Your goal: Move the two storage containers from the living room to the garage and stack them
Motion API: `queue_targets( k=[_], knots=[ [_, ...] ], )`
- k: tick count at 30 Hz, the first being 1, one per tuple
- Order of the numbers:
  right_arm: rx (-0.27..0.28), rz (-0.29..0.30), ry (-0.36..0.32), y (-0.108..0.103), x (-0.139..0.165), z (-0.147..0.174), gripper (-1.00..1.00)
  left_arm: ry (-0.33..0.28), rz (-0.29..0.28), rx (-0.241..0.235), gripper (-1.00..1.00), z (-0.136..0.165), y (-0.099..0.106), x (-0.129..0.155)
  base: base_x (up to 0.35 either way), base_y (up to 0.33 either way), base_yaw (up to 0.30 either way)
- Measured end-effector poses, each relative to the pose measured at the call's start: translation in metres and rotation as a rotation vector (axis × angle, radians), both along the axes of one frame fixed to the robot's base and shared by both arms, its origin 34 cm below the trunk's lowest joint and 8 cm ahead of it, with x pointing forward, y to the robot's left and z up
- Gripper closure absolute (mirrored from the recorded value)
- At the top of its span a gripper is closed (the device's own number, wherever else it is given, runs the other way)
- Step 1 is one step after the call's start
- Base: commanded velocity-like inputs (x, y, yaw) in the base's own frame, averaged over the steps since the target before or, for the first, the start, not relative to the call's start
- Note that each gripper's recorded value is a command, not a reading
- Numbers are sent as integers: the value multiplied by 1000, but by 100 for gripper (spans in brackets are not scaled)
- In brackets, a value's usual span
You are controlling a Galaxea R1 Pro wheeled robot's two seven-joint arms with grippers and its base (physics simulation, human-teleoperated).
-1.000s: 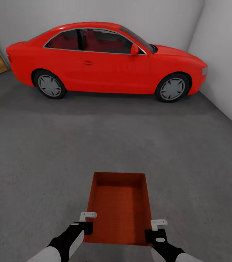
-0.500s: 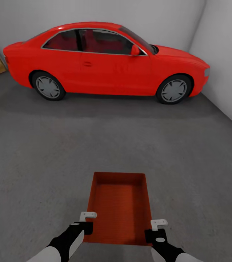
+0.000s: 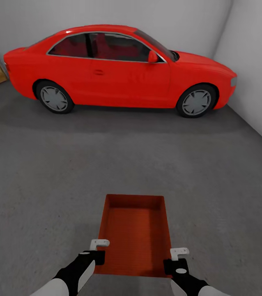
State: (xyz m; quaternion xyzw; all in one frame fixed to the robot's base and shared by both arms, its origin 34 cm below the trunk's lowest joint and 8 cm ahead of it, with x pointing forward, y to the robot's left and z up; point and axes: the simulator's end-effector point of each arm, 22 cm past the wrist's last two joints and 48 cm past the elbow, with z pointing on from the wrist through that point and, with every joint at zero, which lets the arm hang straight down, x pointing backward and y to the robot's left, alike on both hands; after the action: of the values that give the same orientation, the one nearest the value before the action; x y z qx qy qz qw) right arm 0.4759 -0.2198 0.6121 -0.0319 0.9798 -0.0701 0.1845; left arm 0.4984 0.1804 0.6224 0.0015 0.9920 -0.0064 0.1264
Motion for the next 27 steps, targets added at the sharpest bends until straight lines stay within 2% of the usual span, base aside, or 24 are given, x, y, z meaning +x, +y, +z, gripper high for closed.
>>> queue_targets(
  k=[7, 27],
  knots=[
    [0, 0, 0, 0, 0, 0, 100, 0, 0, 0, 100, 0, 0, 0, 0, 0, -57],
    [1, 0, 2, 0, 0, 0, 100, 3, 0, 0, 100, 0, 0, 0, 0, 0, -247]
  ],
)
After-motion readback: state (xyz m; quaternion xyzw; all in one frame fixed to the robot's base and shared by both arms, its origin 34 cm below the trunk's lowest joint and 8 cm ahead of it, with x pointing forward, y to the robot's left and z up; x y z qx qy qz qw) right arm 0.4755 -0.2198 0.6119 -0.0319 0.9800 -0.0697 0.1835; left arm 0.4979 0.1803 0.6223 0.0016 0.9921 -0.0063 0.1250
